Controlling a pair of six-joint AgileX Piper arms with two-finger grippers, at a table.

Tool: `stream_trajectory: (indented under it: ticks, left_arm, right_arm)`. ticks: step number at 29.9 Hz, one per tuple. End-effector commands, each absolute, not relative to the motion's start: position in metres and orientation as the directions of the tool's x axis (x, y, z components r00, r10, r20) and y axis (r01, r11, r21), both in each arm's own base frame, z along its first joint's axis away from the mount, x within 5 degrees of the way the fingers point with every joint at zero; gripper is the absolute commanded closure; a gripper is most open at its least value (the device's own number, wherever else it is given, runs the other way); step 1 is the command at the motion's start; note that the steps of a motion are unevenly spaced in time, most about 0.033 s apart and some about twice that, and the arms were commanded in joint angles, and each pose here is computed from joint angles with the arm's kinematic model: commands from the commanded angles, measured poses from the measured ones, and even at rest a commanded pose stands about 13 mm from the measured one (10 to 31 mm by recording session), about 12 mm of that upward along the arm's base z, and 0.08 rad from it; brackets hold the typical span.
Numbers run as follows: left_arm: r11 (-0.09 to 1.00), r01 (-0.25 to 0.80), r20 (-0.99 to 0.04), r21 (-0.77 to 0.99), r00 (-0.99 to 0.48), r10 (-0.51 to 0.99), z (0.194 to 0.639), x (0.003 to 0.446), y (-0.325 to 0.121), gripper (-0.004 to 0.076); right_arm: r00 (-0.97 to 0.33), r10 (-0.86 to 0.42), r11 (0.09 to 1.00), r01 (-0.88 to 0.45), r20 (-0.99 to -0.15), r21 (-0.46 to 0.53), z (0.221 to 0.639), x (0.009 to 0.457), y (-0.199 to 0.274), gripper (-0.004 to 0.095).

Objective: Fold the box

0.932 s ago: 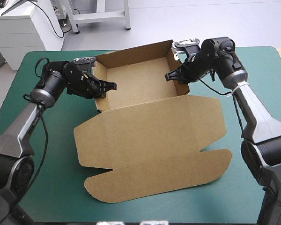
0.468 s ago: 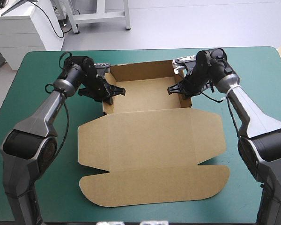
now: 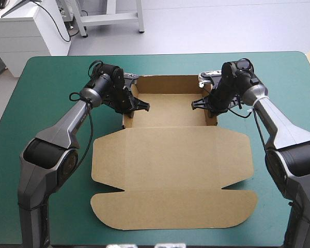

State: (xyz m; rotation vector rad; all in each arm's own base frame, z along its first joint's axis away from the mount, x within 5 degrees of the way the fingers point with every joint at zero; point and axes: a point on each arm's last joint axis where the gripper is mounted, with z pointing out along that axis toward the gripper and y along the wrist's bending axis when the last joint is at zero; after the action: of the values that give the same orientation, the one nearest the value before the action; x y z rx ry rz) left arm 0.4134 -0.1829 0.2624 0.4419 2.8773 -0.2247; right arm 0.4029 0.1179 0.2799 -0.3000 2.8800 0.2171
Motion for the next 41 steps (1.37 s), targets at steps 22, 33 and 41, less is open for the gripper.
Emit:
stream_trajectory:
  ticks: [22, 33, 41]
  left_arm:
    - [0.901, 0.411, -0.422, -0.137, -0.847, 0.322, 0.343, 0.398, -0.173, 0.0175]
    - [0.905, 0.418, -0.563, -0.078, -0.768, 0.306, 0.408, 0.365, -0.154, 0.0176]
    - [0.895, 0.446, -0.705, 0.011, -0.631, 0.323, 0.476, 0.311, -0.128, 0.0523]
  right_arm:
    - [-0.892, -0.279, 0.945, -0.32, -0.356, 0.063, 0.323, 0.396, 0.111, 0.0032]
    - [-0.807, -0.268, 0.939, -0.341, -0.526, 0.044, 0.39, 0.371, 0.104, 0.0032]
    - [-0.773, -0.275, 0.944, -0.331, -0.571, -0.007, 0.412, 0.356, 0.096, 0.0032]
